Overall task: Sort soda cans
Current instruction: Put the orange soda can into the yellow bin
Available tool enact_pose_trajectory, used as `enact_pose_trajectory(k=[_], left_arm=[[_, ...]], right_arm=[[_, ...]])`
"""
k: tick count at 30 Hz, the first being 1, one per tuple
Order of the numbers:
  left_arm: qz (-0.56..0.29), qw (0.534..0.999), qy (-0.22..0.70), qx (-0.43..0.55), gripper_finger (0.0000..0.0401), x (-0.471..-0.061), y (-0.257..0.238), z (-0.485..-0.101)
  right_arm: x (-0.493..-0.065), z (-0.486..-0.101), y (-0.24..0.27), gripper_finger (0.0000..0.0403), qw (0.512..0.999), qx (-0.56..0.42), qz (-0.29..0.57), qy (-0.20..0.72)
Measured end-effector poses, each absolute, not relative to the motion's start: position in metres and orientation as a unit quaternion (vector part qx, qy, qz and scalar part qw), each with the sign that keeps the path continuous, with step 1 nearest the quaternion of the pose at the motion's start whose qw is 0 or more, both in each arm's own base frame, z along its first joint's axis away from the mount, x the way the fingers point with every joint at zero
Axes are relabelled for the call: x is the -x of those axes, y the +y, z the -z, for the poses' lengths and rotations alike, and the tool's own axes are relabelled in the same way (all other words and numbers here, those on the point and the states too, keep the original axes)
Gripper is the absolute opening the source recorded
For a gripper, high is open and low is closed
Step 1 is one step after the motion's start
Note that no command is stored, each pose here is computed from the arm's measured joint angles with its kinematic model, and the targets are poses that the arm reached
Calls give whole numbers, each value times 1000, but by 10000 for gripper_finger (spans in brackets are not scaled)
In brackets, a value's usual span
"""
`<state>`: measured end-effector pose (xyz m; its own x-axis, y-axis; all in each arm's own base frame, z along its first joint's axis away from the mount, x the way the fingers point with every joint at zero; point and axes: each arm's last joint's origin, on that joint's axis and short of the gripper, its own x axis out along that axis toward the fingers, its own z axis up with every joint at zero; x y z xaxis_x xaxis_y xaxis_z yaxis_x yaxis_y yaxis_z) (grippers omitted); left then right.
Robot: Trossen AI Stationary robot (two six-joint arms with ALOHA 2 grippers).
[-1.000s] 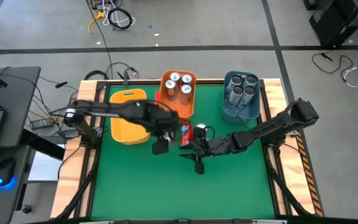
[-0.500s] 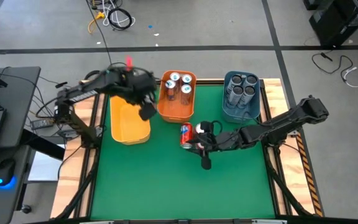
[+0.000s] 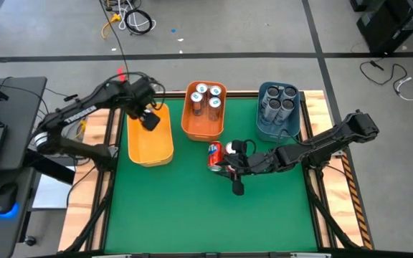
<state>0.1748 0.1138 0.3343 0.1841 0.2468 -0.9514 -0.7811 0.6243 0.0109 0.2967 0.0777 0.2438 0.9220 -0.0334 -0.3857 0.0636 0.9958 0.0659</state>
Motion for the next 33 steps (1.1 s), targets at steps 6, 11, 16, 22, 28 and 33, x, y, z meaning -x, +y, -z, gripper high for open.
enact_pose_trajectory(k=[6,11,16,22,28,33], left_arm=[[-388,713,505,292,293,-148,124,-289],[-420,697,493,309,293,-135,140,-267],[-441,700,462,319,293,-130,152,-261],[-433,692,478,325,298,-125,151,-252],[-434,676,499,325,349,-122,148,-239],[-428,679,507,315,349,-121,148,-237]], right_arm=[[-297,-244,78,144,980,-41,25,195],[-297,-244,78,146,980,-43,25,195],[-297,-244,78,145,979,-45,26,195],[-297,-244,78,147,979,-45,26,195],[-297,-244,78,148,979,-45,26,195],[-297,-244,78,150,979,-45,26,195]])
